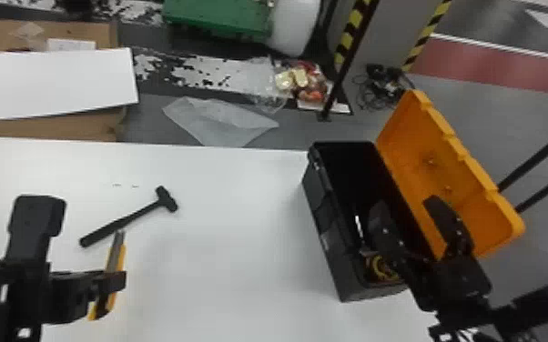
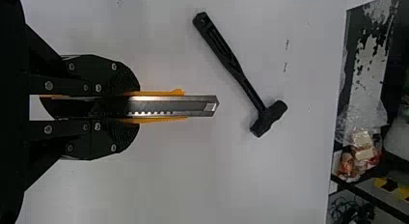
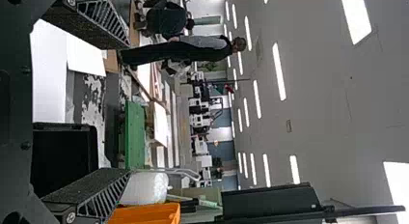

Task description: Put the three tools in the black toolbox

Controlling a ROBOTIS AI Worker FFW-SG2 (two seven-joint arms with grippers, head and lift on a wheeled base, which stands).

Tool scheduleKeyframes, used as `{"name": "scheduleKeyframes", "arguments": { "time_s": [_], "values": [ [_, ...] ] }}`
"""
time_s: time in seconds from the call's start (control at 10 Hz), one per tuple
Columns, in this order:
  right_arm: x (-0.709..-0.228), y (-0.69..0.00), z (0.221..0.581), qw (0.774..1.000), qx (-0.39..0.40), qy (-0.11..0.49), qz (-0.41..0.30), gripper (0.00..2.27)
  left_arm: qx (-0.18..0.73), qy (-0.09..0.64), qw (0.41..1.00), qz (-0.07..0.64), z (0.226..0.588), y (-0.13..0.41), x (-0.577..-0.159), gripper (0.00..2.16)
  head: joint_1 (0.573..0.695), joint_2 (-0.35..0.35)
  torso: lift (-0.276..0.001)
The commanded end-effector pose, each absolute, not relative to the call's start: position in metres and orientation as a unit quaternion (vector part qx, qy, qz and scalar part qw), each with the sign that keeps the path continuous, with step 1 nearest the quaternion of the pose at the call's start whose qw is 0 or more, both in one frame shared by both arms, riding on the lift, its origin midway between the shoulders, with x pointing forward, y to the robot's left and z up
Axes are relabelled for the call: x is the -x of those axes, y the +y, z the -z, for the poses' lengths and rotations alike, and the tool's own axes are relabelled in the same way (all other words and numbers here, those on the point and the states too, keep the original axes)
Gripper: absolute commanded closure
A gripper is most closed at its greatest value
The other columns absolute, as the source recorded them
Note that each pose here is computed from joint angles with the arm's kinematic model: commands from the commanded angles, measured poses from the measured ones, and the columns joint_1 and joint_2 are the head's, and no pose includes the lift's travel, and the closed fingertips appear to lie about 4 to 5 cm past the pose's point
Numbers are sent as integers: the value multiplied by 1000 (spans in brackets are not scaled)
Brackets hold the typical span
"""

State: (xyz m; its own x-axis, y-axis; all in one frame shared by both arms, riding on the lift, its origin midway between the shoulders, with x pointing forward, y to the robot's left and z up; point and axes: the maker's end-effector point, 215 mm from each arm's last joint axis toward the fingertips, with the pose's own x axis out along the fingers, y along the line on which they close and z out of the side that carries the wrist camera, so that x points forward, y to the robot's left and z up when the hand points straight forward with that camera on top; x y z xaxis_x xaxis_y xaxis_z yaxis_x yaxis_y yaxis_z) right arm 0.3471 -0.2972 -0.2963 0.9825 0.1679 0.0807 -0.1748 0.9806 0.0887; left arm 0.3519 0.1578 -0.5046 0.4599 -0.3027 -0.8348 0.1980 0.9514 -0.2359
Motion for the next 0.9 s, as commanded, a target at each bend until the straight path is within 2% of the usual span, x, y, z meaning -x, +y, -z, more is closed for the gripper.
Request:
{"name": "scheduleKeyframes", "arguments": {
  "time_s": [0.0,0.4,0.6,0.8],
  "values": [
    [-348,-290,297,994,-53,-30,-91,90,71,460,871,157,490,152,-374,1004,695,-233,-55],
    [-343,-276,296,993,-55,-19,-105,90,125,366,894,226,449,121,-407,1004,695,-236,-55],
    [-343,-274,300,993,-60,-9,-105,90,133,356,892,245,440,117,-408,1004,695,-239,-55],
    [-345,-274,304,992,-65,1,-108,90,163,349,874,295,426,106,-398,1004,695,-247,-55]
  ]
}}
